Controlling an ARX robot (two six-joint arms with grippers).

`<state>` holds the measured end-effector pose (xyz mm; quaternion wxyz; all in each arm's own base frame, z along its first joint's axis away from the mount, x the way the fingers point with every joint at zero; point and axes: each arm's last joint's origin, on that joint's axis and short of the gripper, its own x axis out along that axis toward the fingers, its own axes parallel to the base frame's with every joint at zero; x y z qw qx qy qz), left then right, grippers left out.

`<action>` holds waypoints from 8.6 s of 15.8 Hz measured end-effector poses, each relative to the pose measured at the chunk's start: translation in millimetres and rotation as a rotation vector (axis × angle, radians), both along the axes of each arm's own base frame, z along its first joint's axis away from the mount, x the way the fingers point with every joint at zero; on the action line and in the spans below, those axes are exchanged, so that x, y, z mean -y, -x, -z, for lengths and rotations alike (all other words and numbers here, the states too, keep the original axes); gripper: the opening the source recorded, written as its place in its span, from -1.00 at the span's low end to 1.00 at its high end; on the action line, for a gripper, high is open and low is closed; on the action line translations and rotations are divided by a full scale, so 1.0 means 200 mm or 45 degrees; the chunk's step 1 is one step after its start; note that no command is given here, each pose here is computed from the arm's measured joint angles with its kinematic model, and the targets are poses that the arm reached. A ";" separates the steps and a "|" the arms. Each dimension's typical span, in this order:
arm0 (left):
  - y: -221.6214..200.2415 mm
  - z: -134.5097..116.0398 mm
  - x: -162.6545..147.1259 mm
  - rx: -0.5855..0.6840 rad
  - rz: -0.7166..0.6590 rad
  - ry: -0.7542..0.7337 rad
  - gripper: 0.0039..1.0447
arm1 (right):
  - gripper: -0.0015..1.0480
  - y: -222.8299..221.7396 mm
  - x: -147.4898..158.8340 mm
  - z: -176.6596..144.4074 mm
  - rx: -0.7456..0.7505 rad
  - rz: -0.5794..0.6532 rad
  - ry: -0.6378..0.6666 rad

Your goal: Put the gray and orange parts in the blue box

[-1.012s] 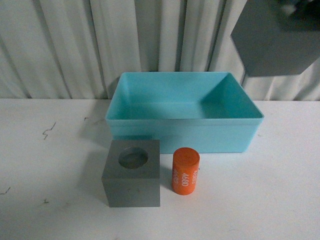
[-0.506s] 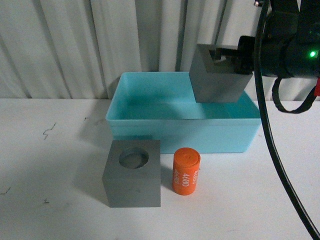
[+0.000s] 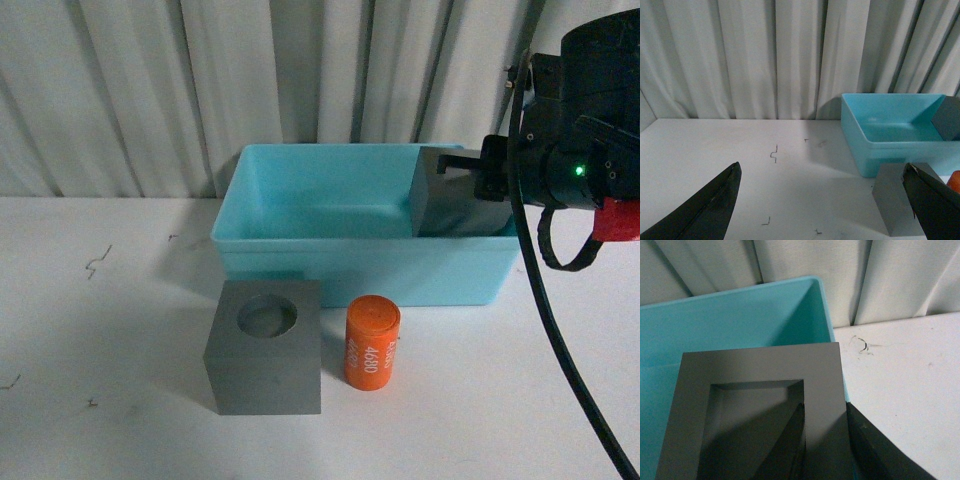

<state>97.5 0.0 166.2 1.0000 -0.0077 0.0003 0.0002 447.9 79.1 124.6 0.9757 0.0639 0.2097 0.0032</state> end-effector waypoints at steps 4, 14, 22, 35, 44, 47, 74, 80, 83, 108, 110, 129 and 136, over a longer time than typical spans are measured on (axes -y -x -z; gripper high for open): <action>0.00 0.00 0.00 0.000 0.000 0.000 0.88 | 0.32 0.07 0.02 -0.09 0.077 0.053 -0.054; 0.00 0.00 0.00 0.000 -0.001 0.000 0.88 | 0.53 1.61 0.40 -0.18 0.437 0.092 -0.140; 0.00 0.00 0.00 0.000 0.000 0.000 0.88 | -0.96 1.68 0.40 -0.23 0.558 0.012 0.153; 0.00 0.00 0.00 0.000 0.000 0.000 0.88 | -0.55 1.75 0.40 -0.21 0.543 0.011 0.157; -0.18 -0.12 0.09 -0.601 -0.052 0.340 0.88 | 0.87 1.75 0.40 -0.21 0.543 0.010 0.156; -0.54 -0.24 0.39 -0.612 0.202 0.323 0.88 | 0.87 1.75 0.40 -0.21 0.544 0.010 0.157; -1.11 0.35 0.62 -1.001 0.300 0.087 0.71 | 0.87 1.75 0.40 -0.21 0.543 0.010 0.157; -1.10 0.34 0.62 -1.002 0.299 0.097 -0.46 | 0.87 1.75 0.40 -0.21 0.544 0.010 0.157; -1.06 0.25 0.55 -1.009 0.247 0.101 -0.61 | 0.87 1.75 0.40 -0.21 0.544 0.010 0.156; -1.65 -0.09 0.63 -0.760 0.217 0.103 -0.63 | 0.87 1.75 0.40 -0.21 0.543 0.010 0.157; -1.65 -0.07 0.62 -0.769 0.208 0.098 -0.63 | 0.87 1.75 0.40 -0.21 0.543 0.010 0.157; -0.20 -0.03 0.05 -0.823 -0.228 0.751 0.88 | 0.87 1.75 0.40 -0.21 0.543 0.010 0.157; -0.10 -0.04 0.00 0.034 0.003 0.117 -0.12 | 0.87 1.75 0.40 -0.21 0.543 0.012 0.157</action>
